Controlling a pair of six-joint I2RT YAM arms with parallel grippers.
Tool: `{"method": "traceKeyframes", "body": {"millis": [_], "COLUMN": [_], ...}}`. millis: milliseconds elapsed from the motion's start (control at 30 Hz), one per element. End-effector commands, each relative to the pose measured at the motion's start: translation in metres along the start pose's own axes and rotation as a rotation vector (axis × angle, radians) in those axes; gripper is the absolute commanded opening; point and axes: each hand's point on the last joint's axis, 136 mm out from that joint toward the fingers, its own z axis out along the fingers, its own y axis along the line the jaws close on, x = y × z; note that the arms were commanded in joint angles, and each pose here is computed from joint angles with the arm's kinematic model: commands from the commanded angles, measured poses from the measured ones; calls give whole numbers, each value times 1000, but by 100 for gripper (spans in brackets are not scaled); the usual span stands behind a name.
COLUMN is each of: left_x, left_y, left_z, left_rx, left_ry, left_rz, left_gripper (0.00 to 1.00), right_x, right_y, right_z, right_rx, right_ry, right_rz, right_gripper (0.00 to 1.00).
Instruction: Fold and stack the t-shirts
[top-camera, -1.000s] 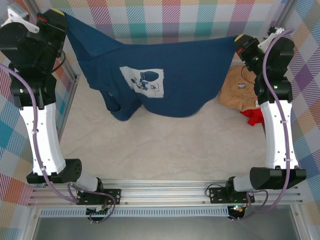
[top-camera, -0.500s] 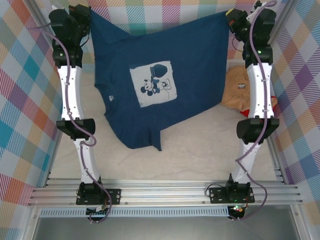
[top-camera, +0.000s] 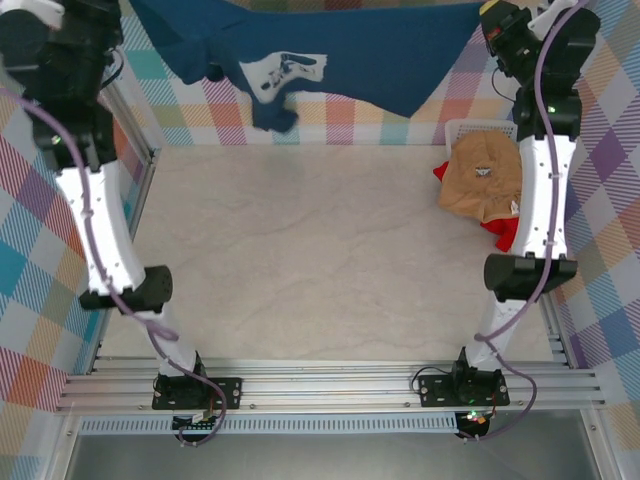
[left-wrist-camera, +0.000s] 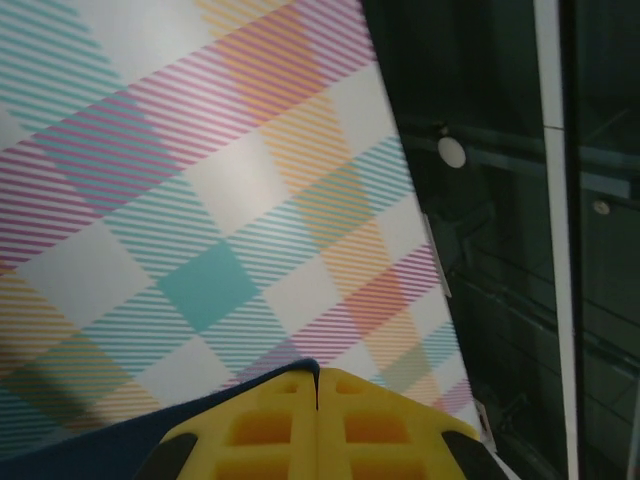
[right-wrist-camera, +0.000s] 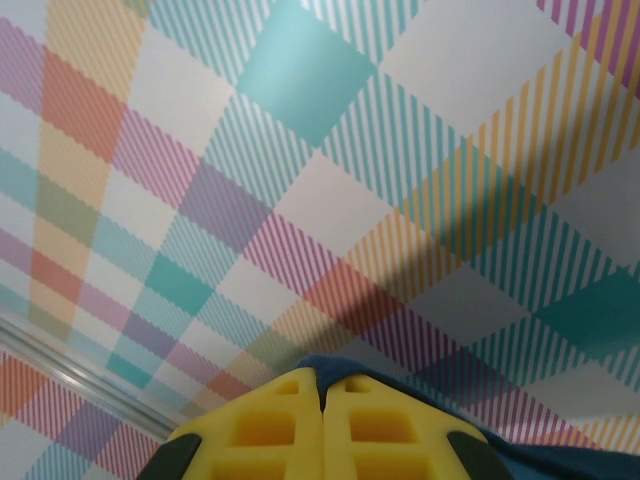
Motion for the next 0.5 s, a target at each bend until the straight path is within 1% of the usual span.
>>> {"method": "traceKeyframes", "body": {"millis": [0,67,100,133,200,300,333,400,467], "left_x": [29,67,89,113,160,216,232,252,269], "left_y": [16,59,84,122,184,268,290,320,338], "left_z": [-29,-54,-74,-94,-152,-253,-286,-341,-380], "left_rx": [-138,-295,-383,-493,-669,-931,-1009,-1128,-1207], "left_ry": [130,234,280,331,412,471,492,530,571], "left_rz": [50,21,-3,-36,-84,-148,-166,-163,-178], "left_gripper": [0,0,0,0,0,0,0,0,0], "right_x": [22,56,79,100,153,242,274,326,365], "right_y": [-14,-46,-66,-85,-128,-190,-214,-250,-273], "right_z": [-14,-19,-25,-32,-48,-82,-100,-132,-160], "right_rx": [33,90,129,174,261,425,512,635,726], "right_ry": [79,161,200,233,323,519,589,701,791], "right_rz": [13,66,90,116,177,240,257,311,311], "right_gripper": [0,0,0,0,0,0,0,0,0]}}
